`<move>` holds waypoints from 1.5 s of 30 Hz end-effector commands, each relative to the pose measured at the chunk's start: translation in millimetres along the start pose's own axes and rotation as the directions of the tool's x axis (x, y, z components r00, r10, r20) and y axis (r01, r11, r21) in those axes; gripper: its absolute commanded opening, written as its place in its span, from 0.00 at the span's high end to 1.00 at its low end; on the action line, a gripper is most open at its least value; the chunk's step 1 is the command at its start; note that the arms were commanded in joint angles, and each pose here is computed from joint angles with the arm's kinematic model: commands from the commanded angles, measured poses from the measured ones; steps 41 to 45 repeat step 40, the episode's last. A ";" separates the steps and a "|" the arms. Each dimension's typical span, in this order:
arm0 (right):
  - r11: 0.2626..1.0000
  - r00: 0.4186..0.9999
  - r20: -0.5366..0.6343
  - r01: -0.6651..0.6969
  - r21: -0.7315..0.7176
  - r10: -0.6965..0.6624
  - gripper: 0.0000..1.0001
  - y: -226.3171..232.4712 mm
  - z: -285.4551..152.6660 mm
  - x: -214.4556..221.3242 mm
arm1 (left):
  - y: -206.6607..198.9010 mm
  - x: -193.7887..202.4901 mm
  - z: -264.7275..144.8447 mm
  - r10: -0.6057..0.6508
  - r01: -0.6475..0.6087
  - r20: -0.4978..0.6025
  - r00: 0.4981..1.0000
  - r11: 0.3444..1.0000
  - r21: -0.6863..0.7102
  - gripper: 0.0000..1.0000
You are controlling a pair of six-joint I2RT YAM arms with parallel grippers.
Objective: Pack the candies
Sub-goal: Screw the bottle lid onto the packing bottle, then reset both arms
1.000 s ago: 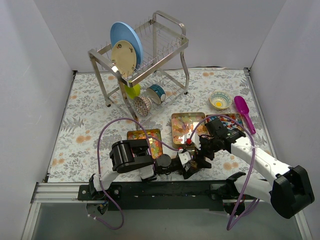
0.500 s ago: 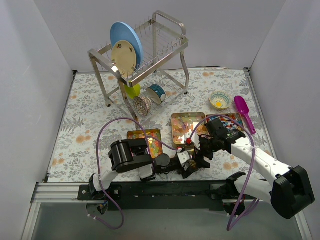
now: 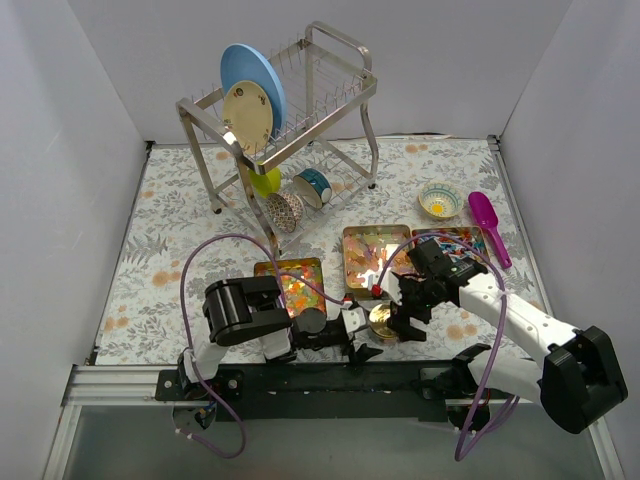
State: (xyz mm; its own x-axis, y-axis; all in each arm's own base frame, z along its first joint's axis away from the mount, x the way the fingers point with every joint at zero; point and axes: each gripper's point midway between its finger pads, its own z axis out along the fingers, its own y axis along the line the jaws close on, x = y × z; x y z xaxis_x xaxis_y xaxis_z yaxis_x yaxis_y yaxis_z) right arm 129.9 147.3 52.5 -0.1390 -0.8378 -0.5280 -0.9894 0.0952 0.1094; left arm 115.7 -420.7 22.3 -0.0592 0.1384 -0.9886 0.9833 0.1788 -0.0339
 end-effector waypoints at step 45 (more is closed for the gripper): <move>0.357 0.704 0.568 -0.707 0.610 0.425 0.02 -182.6 -236.5 -73.6 | 125.1 -427.6 -149.8 0.315 -0.190 0.303 0.900 0.906 -0.379 0.02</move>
